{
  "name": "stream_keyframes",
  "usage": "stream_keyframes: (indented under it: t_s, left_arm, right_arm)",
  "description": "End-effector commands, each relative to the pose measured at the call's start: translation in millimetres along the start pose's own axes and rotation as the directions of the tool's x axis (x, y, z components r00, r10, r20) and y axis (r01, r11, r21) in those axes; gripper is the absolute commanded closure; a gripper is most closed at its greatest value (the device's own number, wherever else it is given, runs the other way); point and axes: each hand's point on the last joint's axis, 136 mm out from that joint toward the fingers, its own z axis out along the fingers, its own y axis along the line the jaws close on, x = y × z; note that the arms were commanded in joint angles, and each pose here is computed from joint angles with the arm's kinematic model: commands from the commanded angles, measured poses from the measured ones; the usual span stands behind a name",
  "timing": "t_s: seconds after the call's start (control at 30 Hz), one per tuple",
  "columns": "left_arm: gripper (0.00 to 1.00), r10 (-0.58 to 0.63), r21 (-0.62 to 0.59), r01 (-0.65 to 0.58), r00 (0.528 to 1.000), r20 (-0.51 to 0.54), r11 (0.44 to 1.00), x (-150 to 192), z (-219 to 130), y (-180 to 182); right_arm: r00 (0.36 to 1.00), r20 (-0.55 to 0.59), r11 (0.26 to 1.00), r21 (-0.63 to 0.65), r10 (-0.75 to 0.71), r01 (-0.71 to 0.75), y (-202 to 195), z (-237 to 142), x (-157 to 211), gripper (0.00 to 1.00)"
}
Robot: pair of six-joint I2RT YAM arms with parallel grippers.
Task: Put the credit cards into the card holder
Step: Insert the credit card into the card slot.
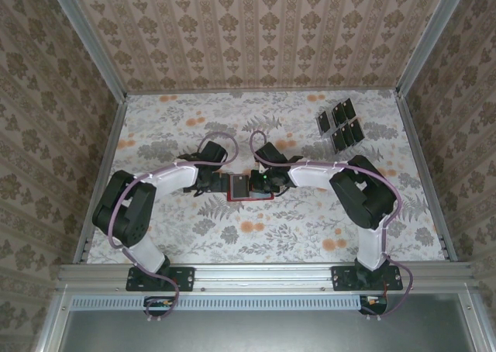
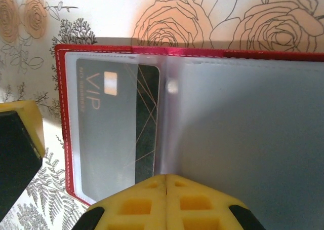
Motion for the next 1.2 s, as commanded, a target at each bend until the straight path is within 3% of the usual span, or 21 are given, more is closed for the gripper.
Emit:
stream_keyframes:
  t_s: [0.0, 1.17]
  left_arm:
    - [0.00, 0.016, -0.004, -0.016, 0.999, -0.036, 1.000, 10.6, 8.4, 0.9]
    - [0.00, 0.017, 0.020, -0.016, 0.999, -0.030, 1.000, 13.5, 4.4, -2.8]
  right_arm:
    - [1.000, 0.004, 1.000, -0.014, -0.002, 0.002, 3.2, 4.3, -5.1, 0.92]
    - [0.999, -0.039, 0.993, -0.118, -0.029, 0.024, 41.0, 18.6, -9.4, 0.91]
